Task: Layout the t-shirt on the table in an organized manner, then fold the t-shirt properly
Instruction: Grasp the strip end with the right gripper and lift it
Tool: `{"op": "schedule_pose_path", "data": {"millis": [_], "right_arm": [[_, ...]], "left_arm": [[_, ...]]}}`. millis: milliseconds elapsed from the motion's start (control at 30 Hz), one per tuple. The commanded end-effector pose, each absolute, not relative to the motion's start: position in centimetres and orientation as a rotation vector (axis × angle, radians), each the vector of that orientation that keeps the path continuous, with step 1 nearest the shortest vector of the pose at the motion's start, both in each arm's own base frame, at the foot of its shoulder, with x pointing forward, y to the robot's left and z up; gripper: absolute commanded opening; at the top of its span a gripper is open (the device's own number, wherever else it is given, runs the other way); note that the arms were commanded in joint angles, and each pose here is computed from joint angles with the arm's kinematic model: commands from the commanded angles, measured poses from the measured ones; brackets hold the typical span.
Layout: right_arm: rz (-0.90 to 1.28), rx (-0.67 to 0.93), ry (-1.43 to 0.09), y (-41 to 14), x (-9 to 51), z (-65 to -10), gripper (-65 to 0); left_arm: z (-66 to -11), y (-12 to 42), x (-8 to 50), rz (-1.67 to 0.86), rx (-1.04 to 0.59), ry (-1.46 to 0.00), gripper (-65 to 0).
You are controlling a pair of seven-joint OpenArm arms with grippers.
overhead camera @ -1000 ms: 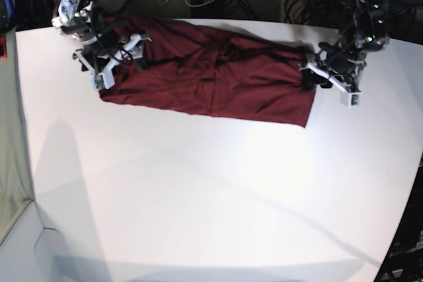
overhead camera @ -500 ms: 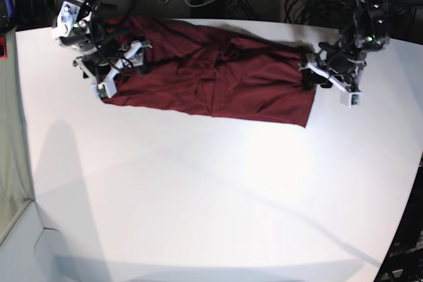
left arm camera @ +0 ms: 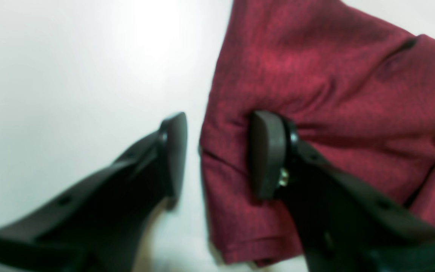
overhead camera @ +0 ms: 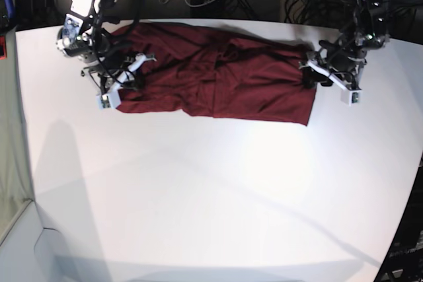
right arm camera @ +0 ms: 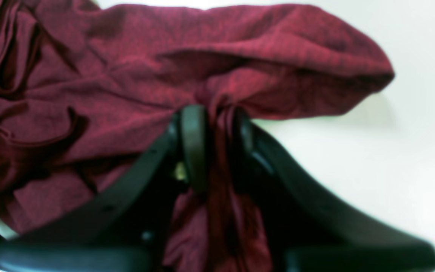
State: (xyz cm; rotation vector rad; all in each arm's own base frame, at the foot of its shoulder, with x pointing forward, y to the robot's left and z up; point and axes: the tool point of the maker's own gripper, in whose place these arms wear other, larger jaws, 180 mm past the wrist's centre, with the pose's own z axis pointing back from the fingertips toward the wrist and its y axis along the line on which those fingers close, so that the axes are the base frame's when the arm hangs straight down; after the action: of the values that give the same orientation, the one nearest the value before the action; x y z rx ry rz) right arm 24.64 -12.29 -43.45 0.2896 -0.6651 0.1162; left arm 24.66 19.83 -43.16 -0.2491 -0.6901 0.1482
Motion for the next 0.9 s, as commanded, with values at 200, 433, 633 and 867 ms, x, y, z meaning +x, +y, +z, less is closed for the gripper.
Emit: {"op": "schedule_pose_path", "data": {"millis": [200, 433, 633, 867], "right_arm": [[0.148, 0.261, -0.587, -12.5, 23.3, -44.4, -65.0], [0.15, 0.257, -0.626, -12.6, 24.4, -43.6, -65.0], [0.162, 0.236, -0.754, -13.1, 26.8, -39.6, -65.0], [0.275, 0.241, -0.846, -10.4, 28.6, -36.2, -65.0]], "left_arm": [[-44.3, 20.2, 23.1, 0.141, -0.222, -0.609, -37.8], [-43.1, 20.1, 23.7, 0.125, -0.219, -0.645, -37.8], [-41.4, 19.7, 24.3, 0.099, -0.215, -0.693, -37.8], [-40.2, 19.6, 24.8, 0.084, -0.213, -0.725, -37.8]]}}
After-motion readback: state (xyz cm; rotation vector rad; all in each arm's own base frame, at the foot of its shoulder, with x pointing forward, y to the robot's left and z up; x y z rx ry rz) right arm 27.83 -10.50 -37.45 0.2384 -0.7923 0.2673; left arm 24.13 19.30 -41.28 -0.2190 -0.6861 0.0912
